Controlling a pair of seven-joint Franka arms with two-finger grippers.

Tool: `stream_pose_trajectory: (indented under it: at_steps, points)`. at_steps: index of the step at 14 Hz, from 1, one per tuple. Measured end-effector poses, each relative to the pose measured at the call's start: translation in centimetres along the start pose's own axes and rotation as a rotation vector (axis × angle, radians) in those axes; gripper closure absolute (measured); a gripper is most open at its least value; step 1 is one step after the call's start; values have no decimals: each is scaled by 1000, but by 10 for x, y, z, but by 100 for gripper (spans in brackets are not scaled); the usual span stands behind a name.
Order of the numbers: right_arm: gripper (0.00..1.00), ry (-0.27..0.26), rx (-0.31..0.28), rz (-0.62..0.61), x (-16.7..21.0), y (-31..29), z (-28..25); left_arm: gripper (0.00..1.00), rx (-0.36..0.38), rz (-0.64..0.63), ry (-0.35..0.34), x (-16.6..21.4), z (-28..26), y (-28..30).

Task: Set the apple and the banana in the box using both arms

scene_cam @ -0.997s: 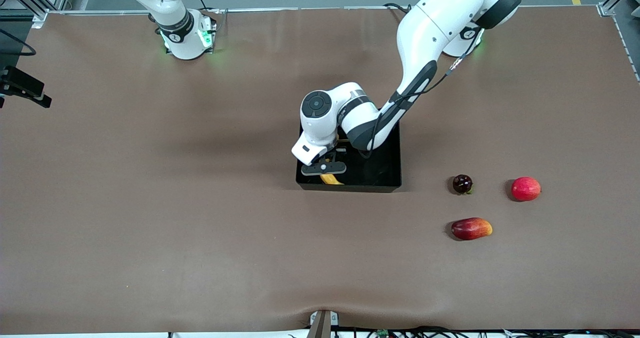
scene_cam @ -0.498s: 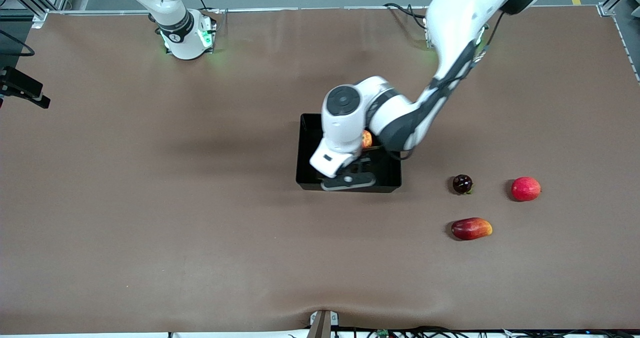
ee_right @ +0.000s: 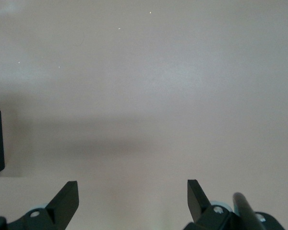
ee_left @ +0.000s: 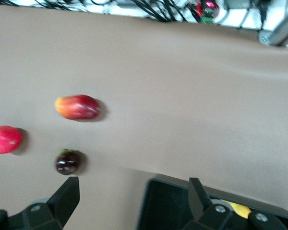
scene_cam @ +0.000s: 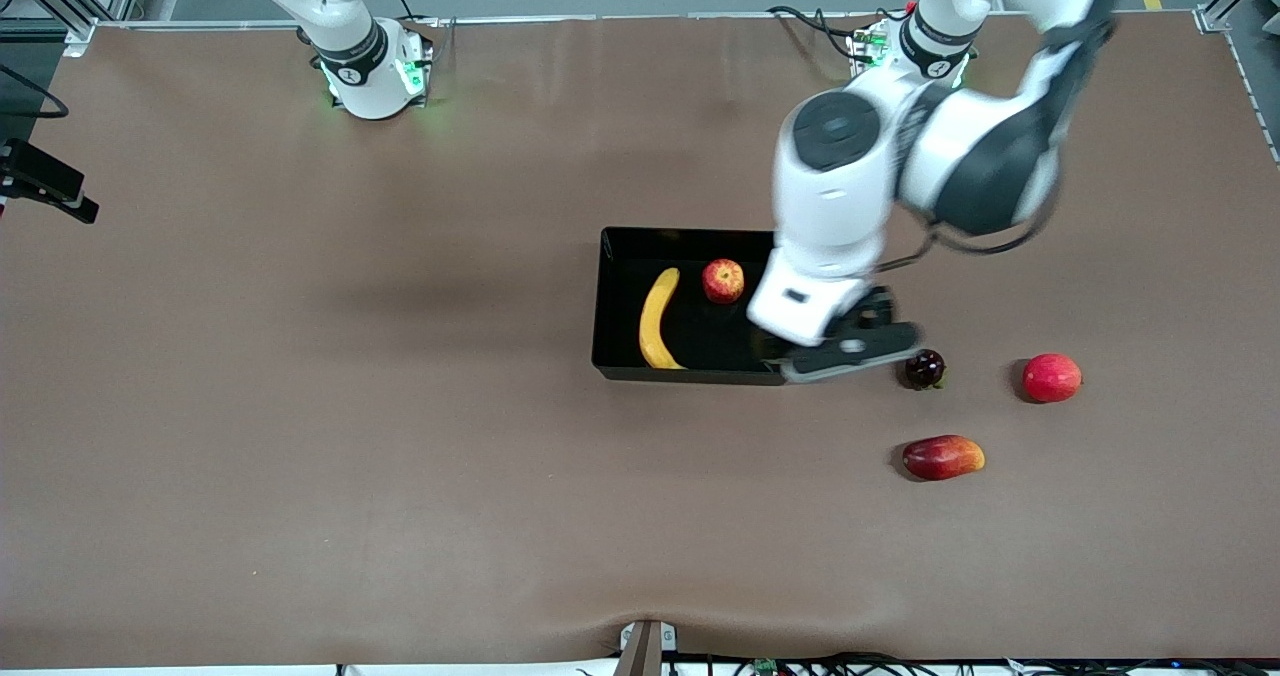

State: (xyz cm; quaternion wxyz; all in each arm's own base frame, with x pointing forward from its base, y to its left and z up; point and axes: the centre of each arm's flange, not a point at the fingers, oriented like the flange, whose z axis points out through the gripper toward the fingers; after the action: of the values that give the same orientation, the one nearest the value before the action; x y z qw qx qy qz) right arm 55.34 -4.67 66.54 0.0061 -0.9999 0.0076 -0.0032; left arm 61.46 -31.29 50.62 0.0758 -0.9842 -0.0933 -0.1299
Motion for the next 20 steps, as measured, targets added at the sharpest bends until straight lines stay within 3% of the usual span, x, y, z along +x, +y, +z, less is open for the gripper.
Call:
stream_pose_trajectory:
  at_steps: [4,11,16,20]
  points:
    - [0,-6,0,0,3,0,4,0,8,-41,-37,24,-24,-60]
    - [0,-1,-1,0,5,0,5,0,-75,140,-129,61,-56,-192]
    - [0,-2,-1,-1,5,0,6,0,-113,210,-225,40,-83,-244]
    - [0,-2,0,-5,5,-3,6,0,-140,174,-296,9,-108,-286]
